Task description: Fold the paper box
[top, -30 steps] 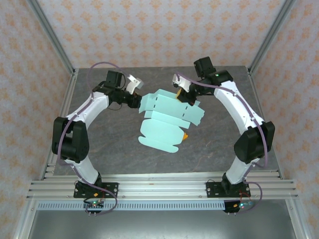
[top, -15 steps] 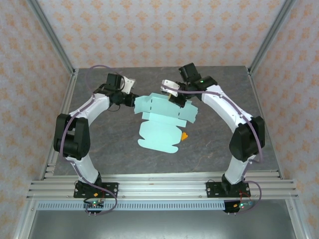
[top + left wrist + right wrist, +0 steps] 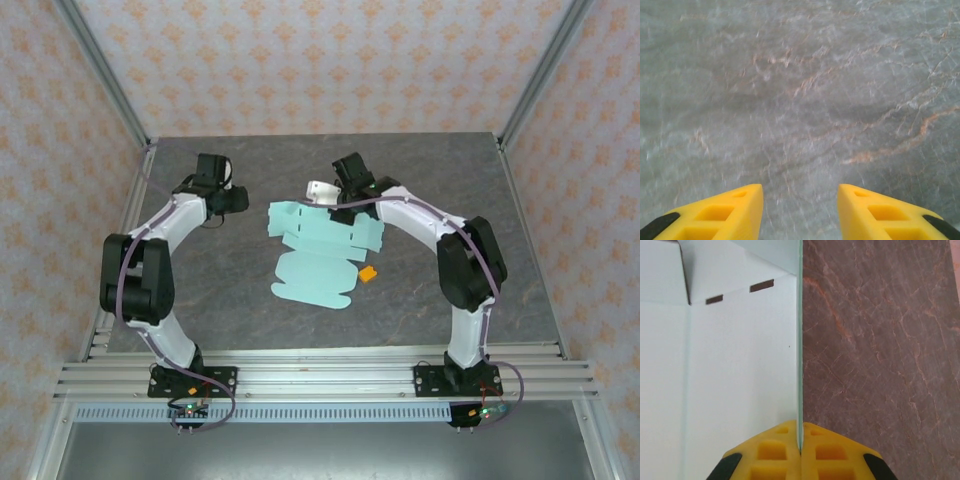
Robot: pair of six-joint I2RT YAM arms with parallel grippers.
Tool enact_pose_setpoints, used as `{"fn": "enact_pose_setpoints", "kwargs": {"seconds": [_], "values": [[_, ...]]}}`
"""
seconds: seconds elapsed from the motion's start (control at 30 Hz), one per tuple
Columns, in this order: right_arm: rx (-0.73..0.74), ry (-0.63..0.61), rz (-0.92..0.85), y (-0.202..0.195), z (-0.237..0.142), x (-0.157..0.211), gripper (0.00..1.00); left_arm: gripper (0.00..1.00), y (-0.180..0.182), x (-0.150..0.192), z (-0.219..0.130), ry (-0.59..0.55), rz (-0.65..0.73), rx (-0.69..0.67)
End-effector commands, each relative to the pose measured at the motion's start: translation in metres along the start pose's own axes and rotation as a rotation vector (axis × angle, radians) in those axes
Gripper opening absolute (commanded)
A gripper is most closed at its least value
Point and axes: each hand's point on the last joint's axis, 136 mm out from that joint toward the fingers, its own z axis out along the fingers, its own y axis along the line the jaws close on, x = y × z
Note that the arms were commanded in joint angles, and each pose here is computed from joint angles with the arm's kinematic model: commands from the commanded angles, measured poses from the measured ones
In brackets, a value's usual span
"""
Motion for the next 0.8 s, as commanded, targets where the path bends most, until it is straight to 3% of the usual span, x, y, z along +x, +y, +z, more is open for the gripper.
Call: {"fn": "enact_pose_setpoints", "kwargs": {"seconds": [0.0,0.13,0.37,0.53,0.77], "values": [[0.186,-0.023,-0.067,-0.030,-0.018,-0.011,0.00,0.42,-0.007,-0.003,-0.030,-0.098,-0.144,0.050],[0.196,-0.022,-0.063,-0.032,-0.020,-0.010,0.00,0.37,-0.037,0.030,-0.057,-0.106,-0.150,0.178],[0.207,-0.057,-0.005,-0.039,-0.023,-0.019,0.00,0.20,-0.140,0.121,-0.061,0.060,-0.090,0.509],[0.219,-0.066,0.022,-0.044,-0.023,-0.021,0.00,0.10,-0.175,0.155,-0.027,0.140,-0.043,0.534],[0.230,-0.076,0.019,-0.040,-0.030,-0.020,0.00,0.02,-0.183,0.174,0.015,0.174,-0.027,0.481]]}}
